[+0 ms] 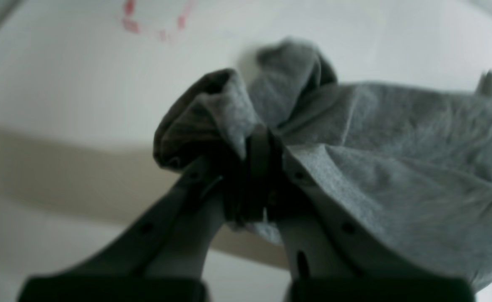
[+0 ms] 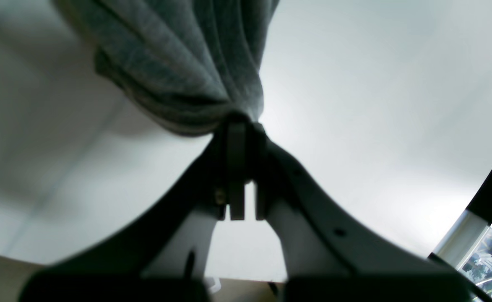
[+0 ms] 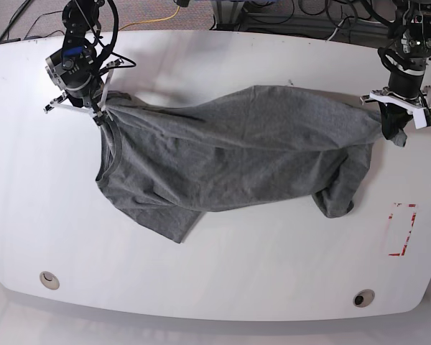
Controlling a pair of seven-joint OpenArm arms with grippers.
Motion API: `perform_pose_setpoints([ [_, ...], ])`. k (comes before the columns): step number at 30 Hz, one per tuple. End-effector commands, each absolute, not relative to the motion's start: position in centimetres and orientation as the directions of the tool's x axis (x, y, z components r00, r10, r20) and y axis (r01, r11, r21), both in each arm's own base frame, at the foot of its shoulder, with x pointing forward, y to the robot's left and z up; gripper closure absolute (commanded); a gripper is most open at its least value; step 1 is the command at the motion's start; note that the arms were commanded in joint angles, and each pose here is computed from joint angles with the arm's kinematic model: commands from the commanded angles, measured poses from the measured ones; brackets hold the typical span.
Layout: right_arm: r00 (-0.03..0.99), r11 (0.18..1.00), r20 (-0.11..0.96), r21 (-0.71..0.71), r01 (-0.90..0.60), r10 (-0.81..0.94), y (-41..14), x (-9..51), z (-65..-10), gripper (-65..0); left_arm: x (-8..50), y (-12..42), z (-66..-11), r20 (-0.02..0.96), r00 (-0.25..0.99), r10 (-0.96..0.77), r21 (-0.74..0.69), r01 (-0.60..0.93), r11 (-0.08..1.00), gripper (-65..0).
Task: Layout the t-shirt on the table in an organized manner, then fold the t-shirt properly
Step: 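Lay the shirt down spread out, holding its ends apart with both grippers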
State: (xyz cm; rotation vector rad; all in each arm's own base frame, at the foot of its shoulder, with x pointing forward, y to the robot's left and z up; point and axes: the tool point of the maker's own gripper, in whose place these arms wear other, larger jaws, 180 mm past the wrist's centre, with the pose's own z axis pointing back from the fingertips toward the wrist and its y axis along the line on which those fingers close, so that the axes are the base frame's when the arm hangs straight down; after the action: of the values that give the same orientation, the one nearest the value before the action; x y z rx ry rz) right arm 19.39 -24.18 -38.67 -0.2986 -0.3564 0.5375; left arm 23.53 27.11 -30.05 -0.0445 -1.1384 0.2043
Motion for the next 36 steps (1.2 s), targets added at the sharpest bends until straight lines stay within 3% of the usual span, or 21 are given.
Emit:
perform_pose_setpoints([
  [1, 0.794, 0.81, 0.255, -0.391, -0.437, 0.552, -24.6, 19.7, -38.0, 0.0, 23.5, 27.5, -29.1, 0.912, 0.378, 0.16, -0.119, -0.13, 0.984, 0.0],
  [26, 0.822, 0.817, 0.168, -0.327, -0.474, 0.544, -24.6, 15.6, -40.4, -1.4, 16.9, 29.5, -32.4, 0.829, 0.54, 0.142, -0.047, -0.185, 0.982, -0.3],
  [29, 0.822, 0.817, 0.168, -0.327, -0.474, 0.544, -24.6, 15.6, -40.4, -8.2, 16.7, 29.5, -32.6, 0.825, 0.547, 0.142, -0.046, -0.185, 0.982, -0.4],
  [36, 0.822, 0.819, 0.174, -0.331, -0.469, 0.542, -24.7, 15.7, -40.3, -37.6, 15.7, 29.1, -34.1, 0.76, 0.631, 0.155, -0.047, -0.184, 0.982, -0.6],
])
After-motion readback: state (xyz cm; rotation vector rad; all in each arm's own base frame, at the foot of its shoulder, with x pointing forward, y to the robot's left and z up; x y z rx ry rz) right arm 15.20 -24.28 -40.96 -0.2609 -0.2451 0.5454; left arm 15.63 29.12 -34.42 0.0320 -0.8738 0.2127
